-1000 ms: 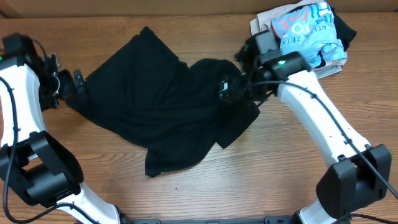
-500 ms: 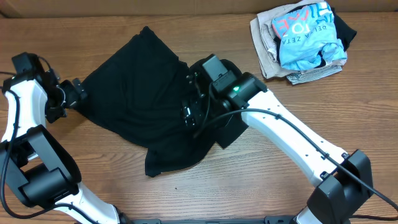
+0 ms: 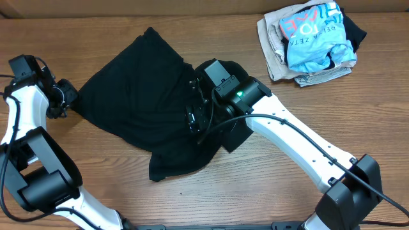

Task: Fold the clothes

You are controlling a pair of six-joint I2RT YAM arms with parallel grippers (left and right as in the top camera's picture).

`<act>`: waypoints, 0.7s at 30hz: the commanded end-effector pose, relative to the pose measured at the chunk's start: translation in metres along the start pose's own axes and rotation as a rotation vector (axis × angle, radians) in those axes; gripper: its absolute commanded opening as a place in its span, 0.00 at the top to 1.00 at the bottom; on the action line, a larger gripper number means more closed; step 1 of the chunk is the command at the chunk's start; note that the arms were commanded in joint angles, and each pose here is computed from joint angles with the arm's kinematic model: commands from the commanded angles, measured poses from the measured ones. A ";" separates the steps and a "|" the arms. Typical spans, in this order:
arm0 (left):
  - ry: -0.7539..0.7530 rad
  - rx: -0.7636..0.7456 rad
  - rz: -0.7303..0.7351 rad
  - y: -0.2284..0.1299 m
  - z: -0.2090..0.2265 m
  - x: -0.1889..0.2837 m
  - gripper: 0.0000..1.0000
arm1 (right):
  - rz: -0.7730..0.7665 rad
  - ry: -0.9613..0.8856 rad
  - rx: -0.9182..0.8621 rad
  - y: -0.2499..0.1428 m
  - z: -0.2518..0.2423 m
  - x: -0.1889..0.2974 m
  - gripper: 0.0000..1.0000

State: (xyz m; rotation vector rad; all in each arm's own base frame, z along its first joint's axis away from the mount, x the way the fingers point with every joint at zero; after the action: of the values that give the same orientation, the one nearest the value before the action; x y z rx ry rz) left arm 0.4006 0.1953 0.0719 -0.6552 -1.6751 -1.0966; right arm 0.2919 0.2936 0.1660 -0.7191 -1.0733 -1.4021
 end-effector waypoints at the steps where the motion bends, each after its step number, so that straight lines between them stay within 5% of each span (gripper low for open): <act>1: 0.011 -0.024 0.041 -0.010 0.004 -0.025 0.46 | -0.017 0.003 -0.002 0.004 0.002 0.005 0.17; 3: 0.003 -0.064 0.039 -0.009 0.003 -0.034 0.60 | -0.016 0.001 -0.002 0.003 0.002 0.005 0.17; 5: 0.001 -0.115 0.041 -0.009 0.002 -0.044 0.95 | -0.016 0.001 -0.002 0.003 0.002 0.005 0.17; 14: -0.003 -0.153 0.131 -0.032 -0.006 -0.074 0.96 | -0.022 0.005 0.000 0.005 0.003 0.005 0.17; 21: 0.253 0.064 0.276 -0.067 0.041 -0.062 0.96 | -0.024 0.001 0.000 0.005 0.002 0.005 0.17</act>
State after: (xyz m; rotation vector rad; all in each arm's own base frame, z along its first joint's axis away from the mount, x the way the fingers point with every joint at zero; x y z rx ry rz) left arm 0.3919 0.1904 0.0099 -0.7549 -1.5130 -1.0380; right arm 0.2926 0.2935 0.1660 -0.7183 -1.0756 -1.4044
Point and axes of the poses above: each gripper's point midway between its finger pads, its own x axis back along the fingers, its own z axis along the line the jaws close on, y = z × x, the point moved 1 cm from there along x, back along the fingers, and after that the axes turned 13 degrees about -x, right-handed, at the moved point
